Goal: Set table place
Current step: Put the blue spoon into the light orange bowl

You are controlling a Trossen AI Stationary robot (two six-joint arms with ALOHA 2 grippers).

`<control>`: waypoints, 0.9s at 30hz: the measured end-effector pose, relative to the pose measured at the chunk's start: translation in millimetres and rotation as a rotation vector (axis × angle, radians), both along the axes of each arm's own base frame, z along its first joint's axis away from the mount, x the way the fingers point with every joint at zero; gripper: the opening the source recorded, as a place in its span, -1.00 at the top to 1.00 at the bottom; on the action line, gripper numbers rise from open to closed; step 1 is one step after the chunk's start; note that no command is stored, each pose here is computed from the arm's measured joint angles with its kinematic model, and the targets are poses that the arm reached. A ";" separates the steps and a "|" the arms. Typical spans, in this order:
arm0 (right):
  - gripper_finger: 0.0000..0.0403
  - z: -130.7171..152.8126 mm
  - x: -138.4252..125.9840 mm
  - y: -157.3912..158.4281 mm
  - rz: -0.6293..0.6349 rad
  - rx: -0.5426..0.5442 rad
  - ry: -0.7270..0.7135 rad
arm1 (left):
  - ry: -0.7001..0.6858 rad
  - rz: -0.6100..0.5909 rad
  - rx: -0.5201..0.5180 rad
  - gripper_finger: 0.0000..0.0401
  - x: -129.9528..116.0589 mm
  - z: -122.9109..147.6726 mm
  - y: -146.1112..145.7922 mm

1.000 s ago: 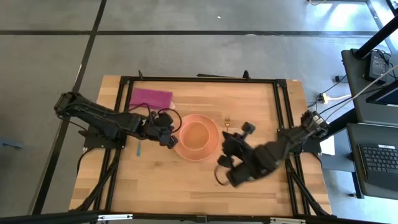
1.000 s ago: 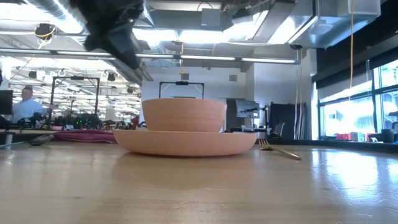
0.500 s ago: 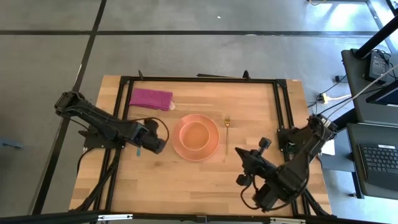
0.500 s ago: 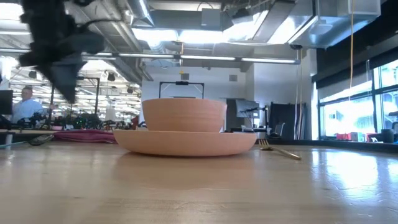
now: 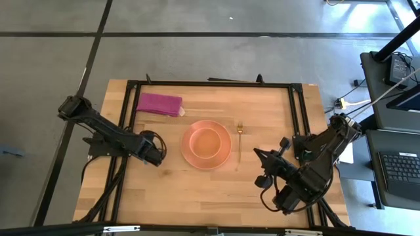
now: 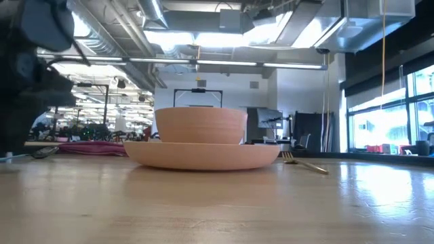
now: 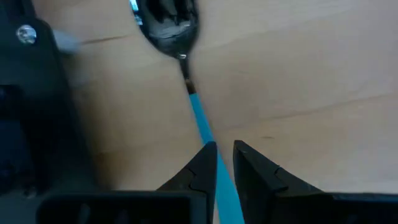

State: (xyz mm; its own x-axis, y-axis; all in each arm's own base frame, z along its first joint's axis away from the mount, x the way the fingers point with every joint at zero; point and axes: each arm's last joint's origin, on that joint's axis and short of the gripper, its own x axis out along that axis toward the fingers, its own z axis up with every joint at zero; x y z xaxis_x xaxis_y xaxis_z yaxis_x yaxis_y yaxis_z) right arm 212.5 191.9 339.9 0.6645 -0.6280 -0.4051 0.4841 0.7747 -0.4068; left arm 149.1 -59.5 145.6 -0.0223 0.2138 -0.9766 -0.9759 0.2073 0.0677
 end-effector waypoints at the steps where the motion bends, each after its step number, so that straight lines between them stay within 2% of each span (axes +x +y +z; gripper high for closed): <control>1: 0.94 -1.2 -0.1 -0.1 0.000 0.000 0.004 | 0.005 0.001 0.000 0.74 -1.4 -2.2 0.7; 16: 0.94 5.5 10.5 -33.1 -0.105 0.044 0.037 | -0.014 0.028 -0.034 0.32 -1.1 -6.0 -0.2; 27: 0.94 4.8 16.7 -42.2 -0.134 0.047 0.072 | 0.000 0.046 -0.040 0.29 -2.4 -6.0 -0.1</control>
State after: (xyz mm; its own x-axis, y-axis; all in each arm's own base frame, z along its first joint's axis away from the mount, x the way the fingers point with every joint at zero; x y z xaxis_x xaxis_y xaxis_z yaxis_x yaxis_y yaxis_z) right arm 229.2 149.8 344.7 0.5443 -0.6880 -0.4800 0.5549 0.7244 -0.4091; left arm 146.7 -59.6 139.7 -0.0311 0.1731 -0.9844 -0.9845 0.1645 0.0600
